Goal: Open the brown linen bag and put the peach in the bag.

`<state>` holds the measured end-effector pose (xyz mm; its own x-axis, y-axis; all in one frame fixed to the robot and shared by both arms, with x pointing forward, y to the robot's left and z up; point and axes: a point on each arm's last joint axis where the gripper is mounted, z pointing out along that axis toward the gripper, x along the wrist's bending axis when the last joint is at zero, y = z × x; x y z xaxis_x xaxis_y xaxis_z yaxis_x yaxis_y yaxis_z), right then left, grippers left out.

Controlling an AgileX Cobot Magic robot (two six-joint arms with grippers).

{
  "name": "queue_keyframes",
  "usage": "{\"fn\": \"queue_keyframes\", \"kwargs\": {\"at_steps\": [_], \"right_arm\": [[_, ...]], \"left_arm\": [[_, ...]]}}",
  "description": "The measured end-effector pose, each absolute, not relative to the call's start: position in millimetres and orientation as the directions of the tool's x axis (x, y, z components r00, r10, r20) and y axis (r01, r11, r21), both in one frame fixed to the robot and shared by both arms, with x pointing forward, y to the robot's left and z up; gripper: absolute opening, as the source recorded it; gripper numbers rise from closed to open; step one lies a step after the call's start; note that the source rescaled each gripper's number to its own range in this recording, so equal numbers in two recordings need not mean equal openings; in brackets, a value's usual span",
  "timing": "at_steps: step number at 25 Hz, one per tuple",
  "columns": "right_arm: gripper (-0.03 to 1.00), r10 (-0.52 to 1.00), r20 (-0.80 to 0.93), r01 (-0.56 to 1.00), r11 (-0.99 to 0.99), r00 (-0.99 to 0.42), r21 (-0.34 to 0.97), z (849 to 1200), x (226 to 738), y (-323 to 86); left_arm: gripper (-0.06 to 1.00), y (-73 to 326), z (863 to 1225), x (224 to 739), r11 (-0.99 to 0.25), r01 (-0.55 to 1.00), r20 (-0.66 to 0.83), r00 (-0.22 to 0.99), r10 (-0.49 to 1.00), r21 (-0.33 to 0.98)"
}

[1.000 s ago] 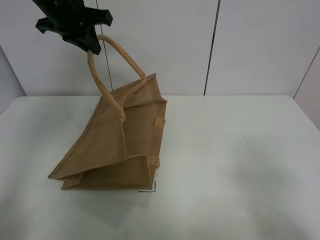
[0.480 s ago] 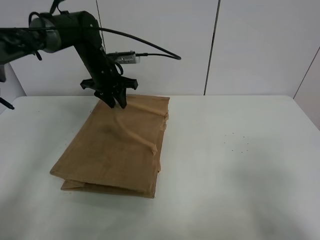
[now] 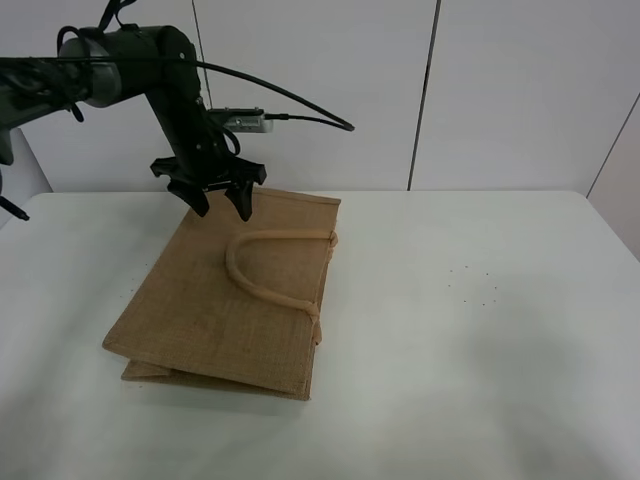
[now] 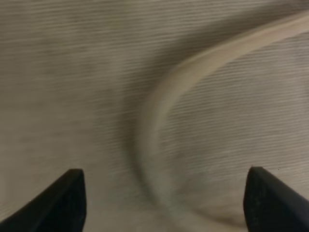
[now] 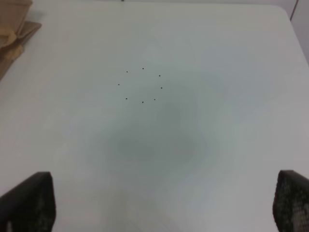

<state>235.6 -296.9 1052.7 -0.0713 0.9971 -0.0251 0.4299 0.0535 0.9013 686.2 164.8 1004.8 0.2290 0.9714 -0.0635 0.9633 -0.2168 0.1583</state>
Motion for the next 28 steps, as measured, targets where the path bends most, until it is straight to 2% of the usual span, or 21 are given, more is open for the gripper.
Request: {"fn": "queue_keyframes", "kwargs": {"at_steps": [10,13,16,20,28], "right_arm": [[1.00,0.997,-0.025,0.430,0.053,-0.071,0.901,1053,236,-297],[1.00,0.997,-0.025,0.430,0.053,-0.071,0.901,1053,236,-297],[1.00,0.997,-0.025,0.430,0.053,-0.071,0.901,1053,236,-297],[1.00,0.997,-0.024,0.430,0.052,-0.071,0.901,1053,236,-297],[1.00,0.997,-0.024,0.430,0.053,-0.071,0.901,1053,236,-297]], "left_arm": [[1.00,273,1005,704,0.008,0.988,-0.039,-0.002,0.999,0.152],[1.00,294,1007,705,0.050,0.987,-0.034,-0.046,0.998,0.155],[1.00,298,1024,700,0.058,0.980,-0.034,-0.052,0.998,0.190],[1.00,296,1065,678,0.072,0.964,-0.057,-0.059,0.997,0.257],[1.00,296,1122,574,0.075,0.954,-0.061,-0.060,0.996,0.291]]}}
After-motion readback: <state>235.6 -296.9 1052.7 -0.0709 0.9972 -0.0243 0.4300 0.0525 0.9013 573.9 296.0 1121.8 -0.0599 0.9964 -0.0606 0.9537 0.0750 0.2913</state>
